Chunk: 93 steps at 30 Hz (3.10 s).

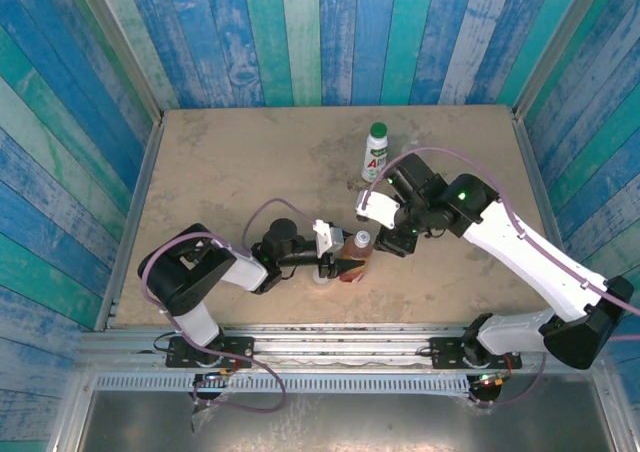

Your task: Screw on the bottle caps

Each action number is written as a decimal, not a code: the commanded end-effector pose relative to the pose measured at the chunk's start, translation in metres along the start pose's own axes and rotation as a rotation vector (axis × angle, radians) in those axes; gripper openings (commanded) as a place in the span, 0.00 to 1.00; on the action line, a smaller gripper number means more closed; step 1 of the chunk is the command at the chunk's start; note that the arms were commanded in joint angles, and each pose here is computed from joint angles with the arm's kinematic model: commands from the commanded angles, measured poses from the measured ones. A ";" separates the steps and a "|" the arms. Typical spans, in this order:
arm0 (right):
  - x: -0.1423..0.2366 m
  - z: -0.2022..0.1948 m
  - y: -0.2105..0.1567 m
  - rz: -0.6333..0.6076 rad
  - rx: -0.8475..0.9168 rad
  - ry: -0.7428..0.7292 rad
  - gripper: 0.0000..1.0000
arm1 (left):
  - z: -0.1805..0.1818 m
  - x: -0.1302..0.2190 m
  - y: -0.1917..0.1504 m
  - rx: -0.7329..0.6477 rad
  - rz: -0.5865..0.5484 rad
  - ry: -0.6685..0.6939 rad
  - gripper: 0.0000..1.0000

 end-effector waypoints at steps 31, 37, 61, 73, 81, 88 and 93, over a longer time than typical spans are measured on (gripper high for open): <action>-0.040 -0.001 0.016 0.081 0.165 0.227 0.33 | -0.012 0.006 -0.019 0.061 0.103 -0.042 0.63; -0.040 0.002 0.013 0.091 0.048 0.237 0.24 | -0.008 0.005 -0.020 0.058 0.112 -0.006 0.62; -0.017 -0.013 0.018 0.069 -0.573 -0.001 0.65 | -0.001 0.002 -0.012 0.064 0.062 0.028 0.63; 0.033 -0.015 0.004 -0.359 -0.062 0.112 0.67 | 0.008 0.006 0.035 0.071 -0.090 0.047 0.62; 0.030 -0.014 0.016 -0.444 -0.030 0.225 0.66 | 0.012 0.006 0.055 0.016 -0.100 0.025 0.62; 0.032 -0.003 0.023 -0.563 0.016 0.344 0.55 | 0.008 0.009 0.074 0.013 -0.152 -0.025 0.62; 0.028 -0.002 0.023 -0.564 0.020 0.371 0.50 | 0.009 0.010 0.086 -0.005 -0.172 -0.042 0.62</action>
Point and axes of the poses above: each hand's point on the last joint's axis, 136 mm out from that joint toward the fingers, its own x axis back along the fingers, its own z axis along the line the jaws close on, y = z × x, the point moved 7 cm from there along x, back along the fingers, and after that the axes turned 12 degrees about -x, right-handed, at the moved point
